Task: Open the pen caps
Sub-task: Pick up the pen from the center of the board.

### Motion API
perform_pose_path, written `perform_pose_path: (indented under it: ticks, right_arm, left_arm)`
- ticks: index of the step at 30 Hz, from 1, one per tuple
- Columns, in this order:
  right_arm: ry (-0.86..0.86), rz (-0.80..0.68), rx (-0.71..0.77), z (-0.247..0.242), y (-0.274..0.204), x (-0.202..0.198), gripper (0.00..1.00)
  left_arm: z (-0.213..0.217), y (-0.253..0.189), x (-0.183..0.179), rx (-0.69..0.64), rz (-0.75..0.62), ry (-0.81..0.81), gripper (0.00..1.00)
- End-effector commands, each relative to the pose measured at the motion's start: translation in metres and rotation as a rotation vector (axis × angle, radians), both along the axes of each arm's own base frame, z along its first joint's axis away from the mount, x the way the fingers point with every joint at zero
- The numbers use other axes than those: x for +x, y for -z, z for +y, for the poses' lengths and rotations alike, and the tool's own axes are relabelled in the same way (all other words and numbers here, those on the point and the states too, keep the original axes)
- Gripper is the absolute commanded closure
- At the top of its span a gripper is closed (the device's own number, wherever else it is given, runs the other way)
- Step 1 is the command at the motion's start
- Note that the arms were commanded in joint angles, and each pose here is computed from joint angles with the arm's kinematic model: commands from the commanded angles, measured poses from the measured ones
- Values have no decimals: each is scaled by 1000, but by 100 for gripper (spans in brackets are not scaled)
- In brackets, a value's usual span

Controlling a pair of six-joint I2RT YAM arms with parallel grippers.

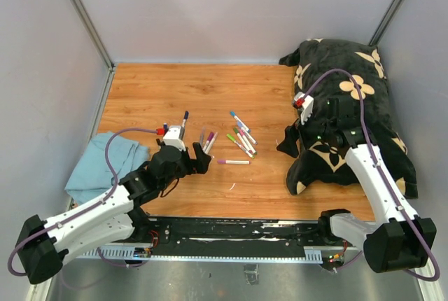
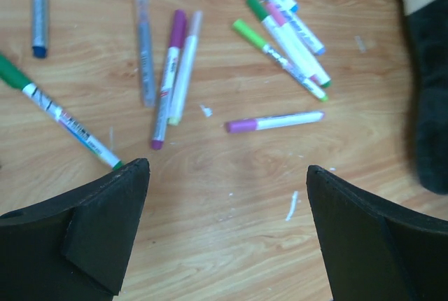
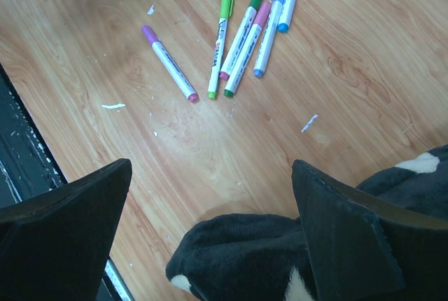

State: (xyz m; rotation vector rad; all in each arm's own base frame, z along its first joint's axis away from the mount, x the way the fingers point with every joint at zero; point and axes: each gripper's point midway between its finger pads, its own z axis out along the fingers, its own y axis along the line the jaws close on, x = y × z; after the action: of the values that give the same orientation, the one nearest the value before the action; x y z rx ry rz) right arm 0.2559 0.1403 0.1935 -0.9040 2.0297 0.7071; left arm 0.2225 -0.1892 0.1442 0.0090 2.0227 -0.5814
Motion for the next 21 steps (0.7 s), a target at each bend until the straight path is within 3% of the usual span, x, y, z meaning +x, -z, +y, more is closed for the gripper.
perform_pose_path:
  ticks: [1,11,16,21]
  right_arm:
    - [-70,-81,-42,3,-1,1,2]
    - [-70,-112,-148,-1,12,9,2]
    - [-75,-108,-169,-1,17,11,2]
    - [-64,-121,-187,-4,15,13,2]
  left_arm:
    - [26,24,18,51,48,-186,3]
    - [73,60,50,153,149,-446,31]
    - [87,71,61,231,173,-502,70]
    - [98,78,69,290,200,-569,66]
